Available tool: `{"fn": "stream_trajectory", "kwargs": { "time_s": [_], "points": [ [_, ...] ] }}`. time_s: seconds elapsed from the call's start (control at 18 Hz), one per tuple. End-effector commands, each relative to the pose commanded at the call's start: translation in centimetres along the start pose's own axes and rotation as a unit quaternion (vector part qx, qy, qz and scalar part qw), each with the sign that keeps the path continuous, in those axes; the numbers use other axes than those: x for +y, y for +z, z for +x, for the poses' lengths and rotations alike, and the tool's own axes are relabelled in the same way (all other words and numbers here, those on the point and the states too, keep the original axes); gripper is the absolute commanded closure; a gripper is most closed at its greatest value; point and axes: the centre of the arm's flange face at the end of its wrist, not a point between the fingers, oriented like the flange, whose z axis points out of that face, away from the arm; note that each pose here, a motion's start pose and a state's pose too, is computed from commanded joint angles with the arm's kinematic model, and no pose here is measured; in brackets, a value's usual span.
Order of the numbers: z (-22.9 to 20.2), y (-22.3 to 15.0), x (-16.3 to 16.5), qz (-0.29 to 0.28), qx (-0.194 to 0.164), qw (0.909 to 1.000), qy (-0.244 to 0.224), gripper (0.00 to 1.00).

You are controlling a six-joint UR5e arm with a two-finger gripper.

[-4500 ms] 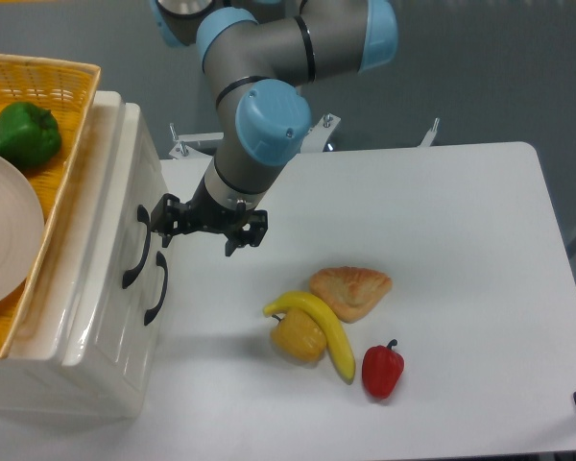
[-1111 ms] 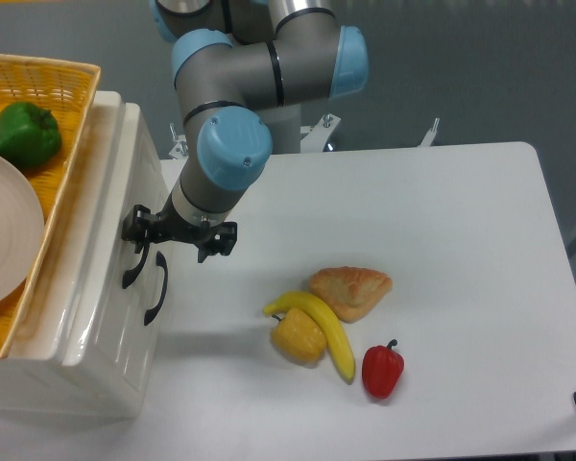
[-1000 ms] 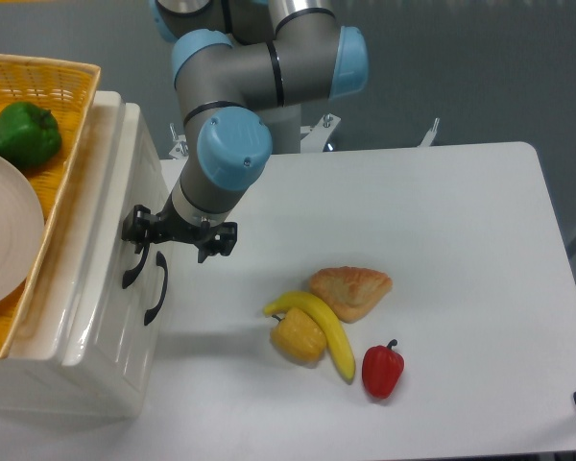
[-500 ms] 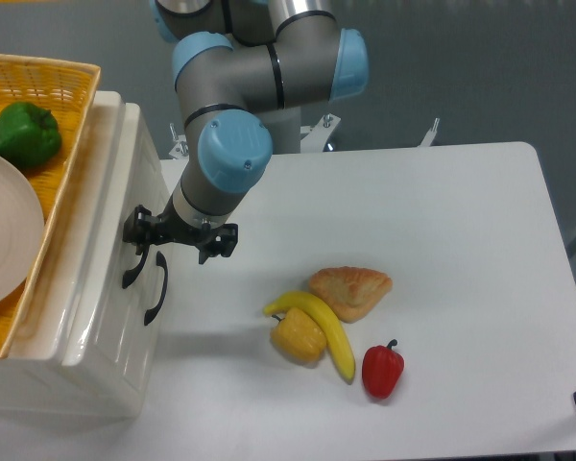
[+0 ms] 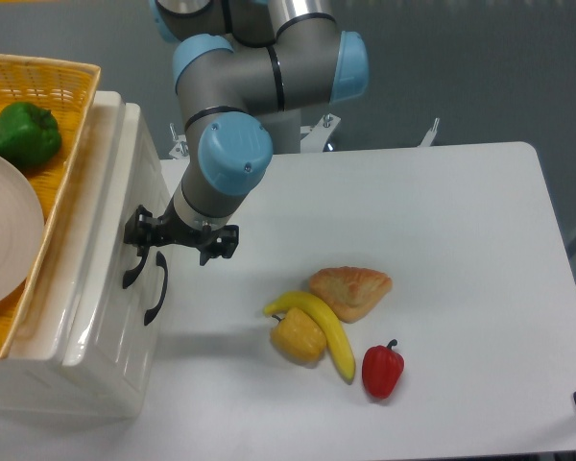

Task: Slide the top white drawer open
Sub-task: 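Pull the handle outward, sliding the upper drawer out of the cabinet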

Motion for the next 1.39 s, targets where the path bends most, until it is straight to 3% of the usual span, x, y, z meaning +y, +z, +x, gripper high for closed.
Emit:
{"fn": "stream_trajectory", "kwargs": {
  "time_s": [1.11,1.39],
  "points": [
    [-1.2,-0.5,-1.1,0.005,-0.005,1.0000,-0.006,0.00],
    [-2.1,-0.3,-1.1,-0.005,-0.029,0.9995,-0.009,0.00]
  ]
}}
